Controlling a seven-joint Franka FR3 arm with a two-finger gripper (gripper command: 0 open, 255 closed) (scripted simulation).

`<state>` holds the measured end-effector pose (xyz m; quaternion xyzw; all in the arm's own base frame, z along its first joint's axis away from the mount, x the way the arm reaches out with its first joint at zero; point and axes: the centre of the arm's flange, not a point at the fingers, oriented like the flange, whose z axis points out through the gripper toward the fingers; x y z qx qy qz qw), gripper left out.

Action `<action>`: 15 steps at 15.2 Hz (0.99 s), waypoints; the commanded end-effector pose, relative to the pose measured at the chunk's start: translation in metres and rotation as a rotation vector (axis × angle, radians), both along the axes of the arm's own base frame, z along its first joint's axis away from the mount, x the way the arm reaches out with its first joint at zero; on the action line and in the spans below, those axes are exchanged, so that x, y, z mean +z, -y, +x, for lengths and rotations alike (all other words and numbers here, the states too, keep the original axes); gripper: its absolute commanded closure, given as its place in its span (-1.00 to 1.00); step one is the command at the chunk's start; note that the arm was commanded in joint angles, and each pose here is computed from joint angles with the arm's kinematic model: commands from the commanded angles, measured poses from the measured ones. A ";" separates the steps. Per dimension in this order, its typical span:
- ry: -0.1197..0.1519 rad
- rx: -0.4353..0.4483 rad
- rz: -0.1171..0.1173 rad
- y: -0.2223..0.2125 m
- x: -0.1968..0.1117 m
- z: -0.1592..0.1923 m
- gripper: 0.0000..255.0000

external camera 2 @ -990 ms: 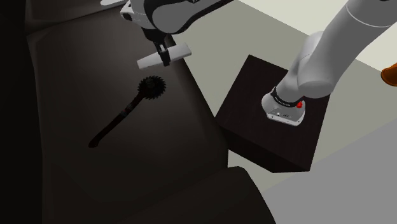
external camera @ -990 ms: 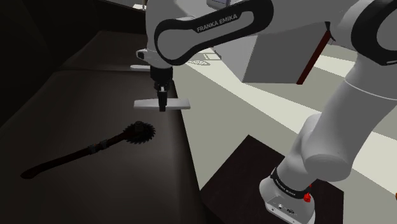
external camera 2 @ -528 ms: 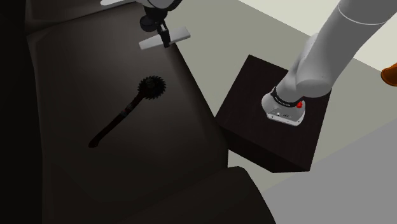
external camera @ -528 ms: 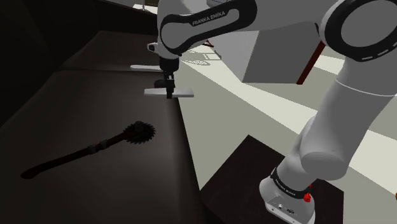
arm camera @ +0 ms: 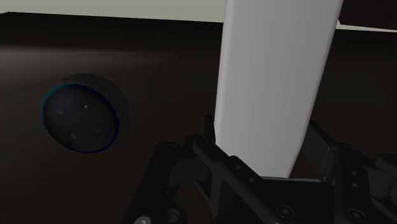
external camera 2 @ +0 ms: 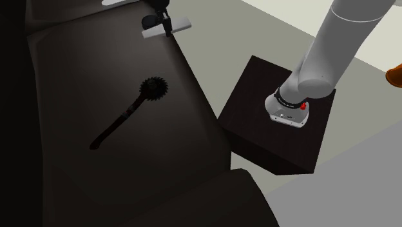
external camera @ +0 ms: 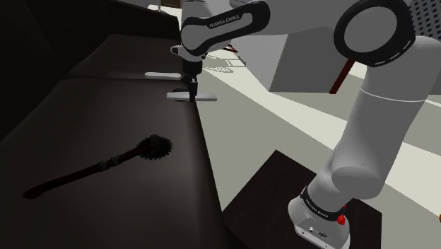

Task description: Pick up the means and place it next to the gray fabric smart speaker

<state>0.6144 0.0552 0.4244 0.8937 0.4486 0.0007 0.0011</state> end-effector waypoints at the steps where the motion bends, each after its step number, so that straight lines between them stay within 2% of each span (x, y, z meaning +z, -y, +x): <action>1: 0.000 0.001 0.000 0.003 -0.010 0.000 1.00; 15: 0.000 0.001 0.000 0.003 -0.081 0.000 1.00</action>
